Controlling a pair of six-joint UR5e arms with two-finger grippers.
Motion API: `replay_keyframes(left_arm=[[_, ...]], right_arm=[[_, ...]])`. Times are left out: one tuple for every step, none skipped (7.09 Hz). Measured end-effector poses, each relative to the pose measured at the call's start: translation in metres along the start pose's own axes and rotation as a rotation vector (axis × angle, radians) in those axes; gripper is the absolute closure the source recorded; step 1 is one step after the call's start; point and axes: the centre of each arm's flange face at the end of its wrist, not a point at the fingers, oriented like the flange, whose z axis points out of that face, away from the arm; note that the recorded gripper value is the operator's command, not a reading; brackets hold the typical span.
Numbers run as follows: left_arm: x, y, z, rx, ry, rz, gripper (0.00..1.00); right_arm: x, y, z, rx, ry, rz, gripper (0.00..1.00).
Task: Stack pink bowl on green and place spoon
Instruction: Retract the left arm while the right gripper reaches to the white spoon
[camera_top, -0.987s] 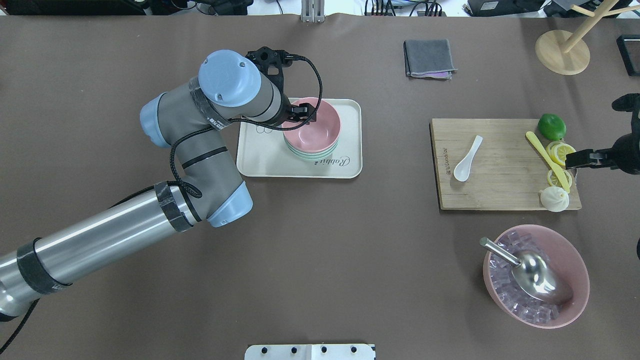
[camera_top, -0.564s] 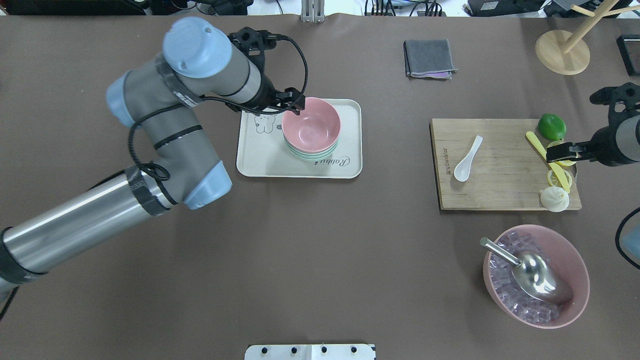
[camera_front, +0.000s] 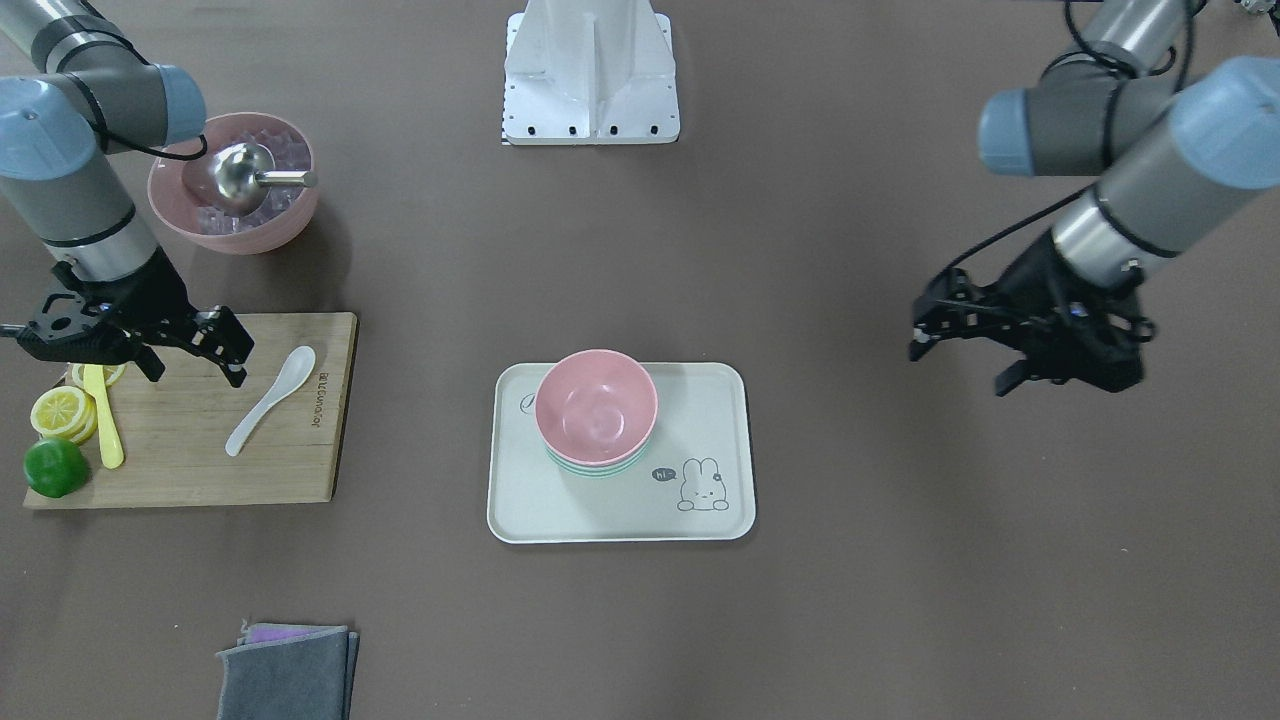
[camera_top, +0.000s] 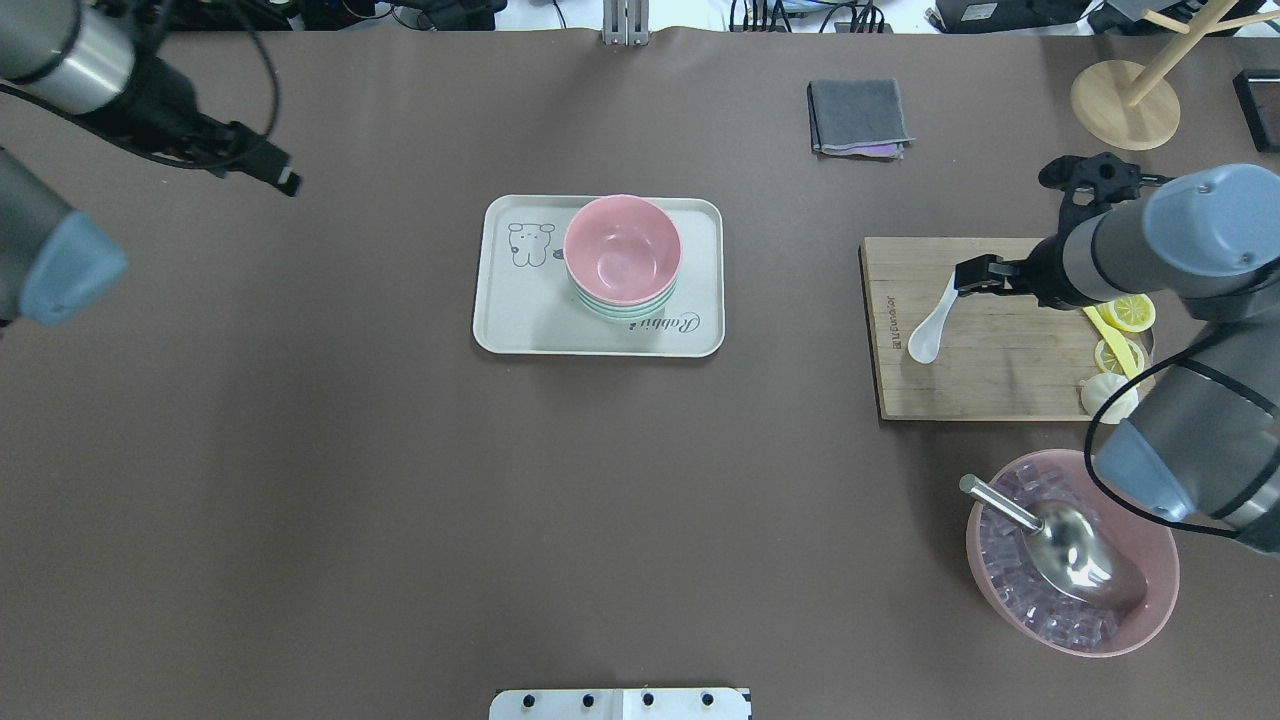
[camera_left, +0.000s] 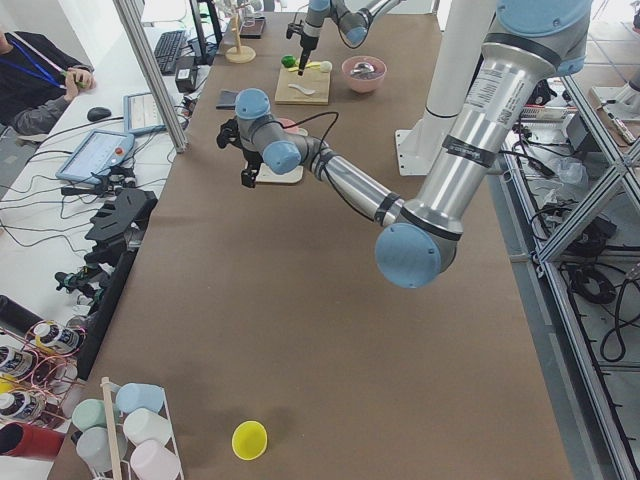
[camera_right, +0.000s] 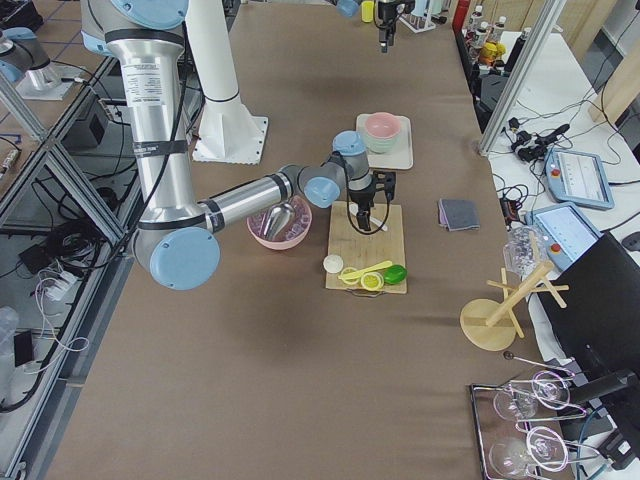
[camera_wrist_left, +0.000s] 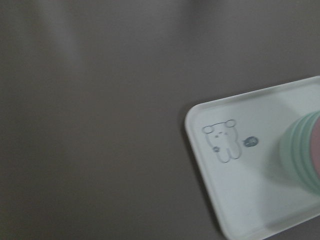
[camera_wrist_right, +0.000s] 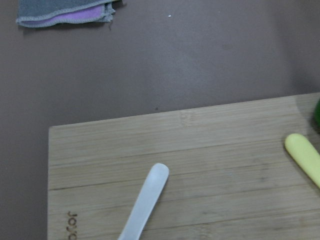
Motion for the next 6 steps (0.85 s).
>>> replay_keyframes(left_arm=[[-0.076,0.028,-0.026,-0.009,-0.021,0.063,0.01],[-0.147,0.057,-0.047,-0.016,-0.051,0.112,0.01],[-0.194,0.077,-0.061,-0.020,-0.073,0.145,0.01],[-0.217,0.089,-0.066,-0.025,-0.083,0.159,0.01],[-0.226,0.094,-0.067,-0.028,-0.087,0.162,0.01],[-0.229,0.097,-0.068,-0.029,-0.088,0.163,0.01]], right_arm=[[-0.018,-0.003,0.018,0.023,0.019,0.022,0.00],[-0.028,-0.005,0.032,0.038,0.038,0.044,0.03],[-0.031,-0.005,0.042,0.052,0.055,0.072,0.18],[-0.032,-0.003,0.049,0.076,0.072,0.095,0.42],[-0.034,0.000,0.052,0.091,0.079,0.124,0.72],[-0.036,0.002,0.053,0.097,0.079,0.162,0.87]])
